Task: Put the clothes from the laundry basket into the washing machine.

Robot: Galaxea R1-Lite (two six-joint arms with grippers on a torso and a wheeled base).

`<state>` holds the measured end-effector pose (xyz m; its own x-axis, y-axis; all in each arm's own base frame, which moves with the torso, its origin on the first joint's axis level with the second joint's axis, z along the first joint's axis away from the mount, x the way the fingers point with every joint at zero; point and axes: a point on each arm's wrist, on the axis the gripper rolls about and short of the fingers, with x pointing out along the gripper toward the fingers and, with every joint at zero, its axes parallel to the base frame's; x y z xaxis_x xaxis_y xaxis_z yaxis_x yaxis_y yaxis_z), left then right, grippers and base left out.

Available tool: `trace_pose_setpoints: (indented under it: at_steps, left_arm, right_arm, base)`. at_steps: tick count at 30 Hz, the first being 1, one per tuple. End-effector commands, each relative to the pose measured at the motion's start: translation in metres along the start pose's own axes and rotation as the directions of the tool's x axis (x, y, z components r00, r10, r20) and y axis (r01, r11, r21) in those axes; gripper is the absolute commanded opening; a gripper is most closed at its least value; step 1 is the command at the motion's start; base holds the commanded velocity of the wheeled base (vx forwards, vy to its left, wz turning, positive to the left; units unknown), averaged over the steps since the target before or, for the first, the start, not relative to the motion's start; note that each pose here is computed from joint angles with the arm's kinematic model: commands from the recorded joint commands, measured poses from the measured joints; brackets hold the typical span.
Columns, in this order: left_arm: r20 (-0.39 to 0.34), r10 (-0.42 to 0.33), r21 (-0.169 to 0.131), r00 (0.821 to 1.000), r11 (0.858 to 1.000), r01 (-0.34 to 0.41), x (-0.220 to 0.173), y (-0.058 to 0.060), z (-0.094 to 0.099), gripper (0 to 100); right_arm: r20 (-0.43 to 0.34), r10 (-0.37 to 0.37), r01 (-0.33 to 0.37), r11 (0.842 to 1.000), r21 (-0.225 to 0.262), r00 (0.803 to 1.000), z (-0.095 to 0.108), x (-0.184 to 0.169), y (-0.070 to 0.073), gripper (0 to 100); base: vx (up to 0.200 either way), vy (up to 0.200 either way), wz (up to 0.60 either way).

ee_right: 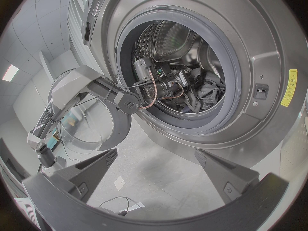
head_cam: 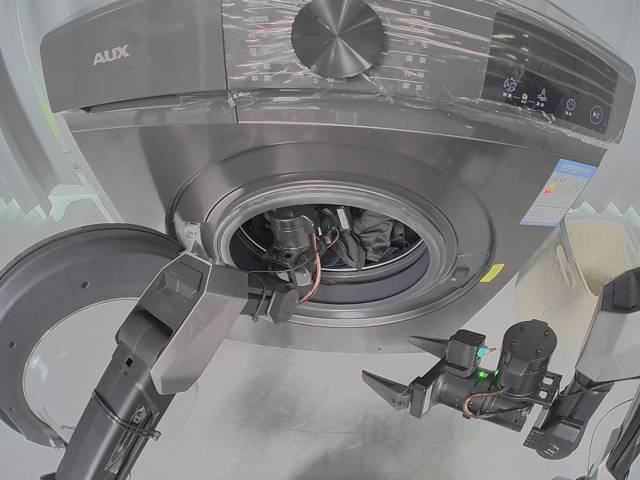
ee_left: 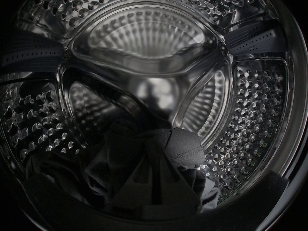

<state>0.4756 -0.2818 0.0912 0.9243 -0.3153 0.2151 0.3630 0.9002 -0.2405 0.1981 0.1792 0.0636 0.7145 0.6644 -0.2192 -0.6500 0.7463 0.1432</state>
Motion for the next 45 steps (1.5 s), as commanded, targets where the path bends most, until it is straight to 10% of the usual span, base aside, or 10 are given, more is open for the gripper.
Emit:
trace_pose_setpoints:
  at_steps: [1, 9, 10, 17, 28, 36, 45]
  left_arm:
    - [-0.010, 0.021, 0.004, 1.000, 1.000, -0.021, 0.002, 0.011, -0.010, 0]
    - [-0.011, 0.033, 0.006, 0.999, 0.999, -0.033, 0.001, 0.010, -0.012, 0]
    - [-0.015, 0.029, 0.006, 0.999, 1.000, -0.029, 0.001, 0.007, -0.013, 100]
    - [-0.029, 0.001, -0.028, 1.000, 1.000, -0.002, -0.002, -0.011, -0.005, 100]
    - [-0.185, -0.049, 0.080, 0.982, 0.995, 0.064, -0.048, -0.030, 0.020, 100]
    - [-0.242, -0.061, 0.090, 0.968, 0.992, 0.085, -0.086, -0.035, 0.040, 100]
    - [-0.318, -0.074, 0.100, 0.945, 0.989, 0.111, -0.123, -0.035, 0.018, 100]
  right_arm:
    - [-0.004, -0.001, 0.001, 1.000, 0.000, 1.000, -0.001, 0.001, 0.000, 100]
    - [-0.005, 0.002, -0.002, 1.000, -0.001, 1.000, -0.001, 0.001, 0.001, 100]
    - [-0.007, 0.003, -0.003, 1.000, -0.001, 1.000, -0.002, 0.000, 0.001, 100]
    - [-0.003, -0.002, 0.002, 1.000, 0.001, 1.000, -0.001, 0.000, -0.001, 100]
    - [-0.008, -0.009, 0.009, 1.000, 0.001, 1.000, -0.001, -0.002, -0.003, 100]
    - [-0.015, -0.005, 0.005, 1.000, 0.001, 1.000, -0.002, -0.004, -0.001, 100]
    - [-0.015, 0.000, 0.000, 1.000, 0.001, 1.000, -0.003, -0.004, 0.002, 100]
  base:
    - [0.000, 0.000, 0.00]
    - [0.000, 0.000, 0.00]
    - [0.000, 0.000, 0.00]
    - [0.000, 0.000, 0.00]
    - [0.000, 0.000, 0.00]
    - [0.000, 0.000, 0.00]
    - [0.000, 0.000, 0.00]
